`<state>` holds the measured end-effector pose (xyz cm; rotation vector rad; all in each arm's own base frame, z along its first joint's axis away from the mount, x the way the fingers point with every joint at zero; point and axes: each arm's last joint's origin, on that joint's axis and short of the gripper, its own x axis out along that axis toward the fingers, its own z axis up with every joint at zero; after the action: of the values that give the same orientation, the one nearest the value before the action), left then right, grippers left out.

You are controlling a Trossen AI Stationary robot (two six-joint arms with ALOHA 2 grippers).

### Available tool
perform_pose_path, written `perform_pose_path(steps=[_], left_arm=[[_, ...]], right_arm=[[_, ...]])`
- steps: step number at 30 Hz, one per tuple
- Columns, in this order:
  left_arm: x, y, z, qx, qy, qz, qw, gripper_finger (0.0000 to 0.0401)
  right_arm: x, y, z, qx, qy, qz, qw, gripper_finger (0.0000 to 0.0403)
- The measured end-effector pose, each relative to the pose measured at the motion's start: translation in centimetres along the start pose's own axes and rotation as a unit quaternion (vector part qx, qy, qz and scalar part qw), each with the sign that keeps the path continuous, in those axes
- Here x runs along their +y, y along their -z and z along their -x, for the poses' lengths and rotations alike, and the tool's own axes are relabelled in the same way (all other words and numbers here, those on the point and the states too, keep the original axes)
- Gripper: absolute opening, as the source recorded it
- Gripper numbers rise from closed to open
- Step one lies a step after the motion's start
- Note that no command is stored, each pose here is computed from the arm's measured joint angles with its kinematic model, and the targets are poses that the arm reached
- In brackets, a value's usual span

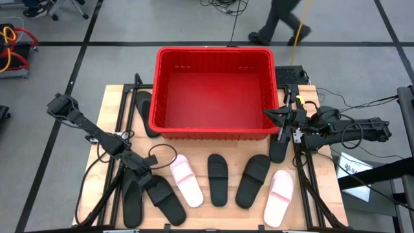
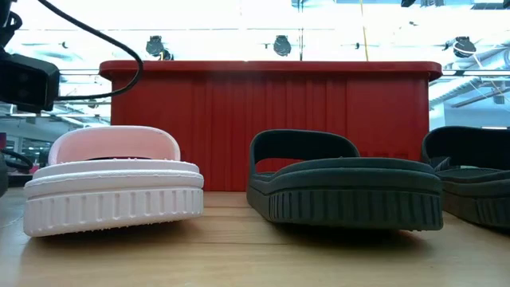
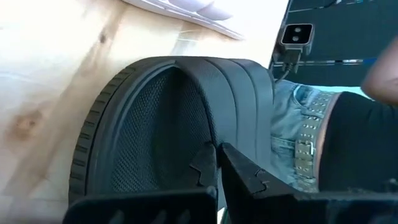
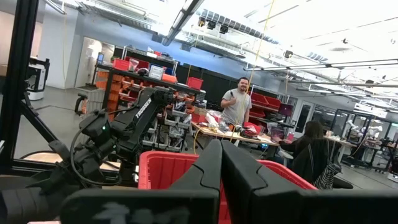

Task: Pick and place slides into bin
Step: Put the black slide into the red bin

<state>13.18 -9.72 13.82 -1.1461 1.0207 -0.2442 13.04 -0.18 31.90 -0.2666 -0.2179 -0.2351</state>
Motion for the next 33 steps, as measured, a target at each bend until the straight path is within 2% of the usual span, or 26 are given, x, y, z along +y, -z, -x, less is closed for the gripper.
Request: perform_pose_path(steps=[15, 33], left_arm=[[-0.8, -0.2, 0.6, -0.008, 0.033, 0.014, 0.999, 0.0], [-1.7, -1.9, 2.7, -0.08, 0.093, 0.017, 0.992, 0.0]], right_arm=[[0.0, 0.0, 0.0, 0.0, 0.0, 0.0, 1.0, 0.0], [0.0, 0.1, 0.0, 0.003, -0.001, 0.001, 1.0, 0.0]])
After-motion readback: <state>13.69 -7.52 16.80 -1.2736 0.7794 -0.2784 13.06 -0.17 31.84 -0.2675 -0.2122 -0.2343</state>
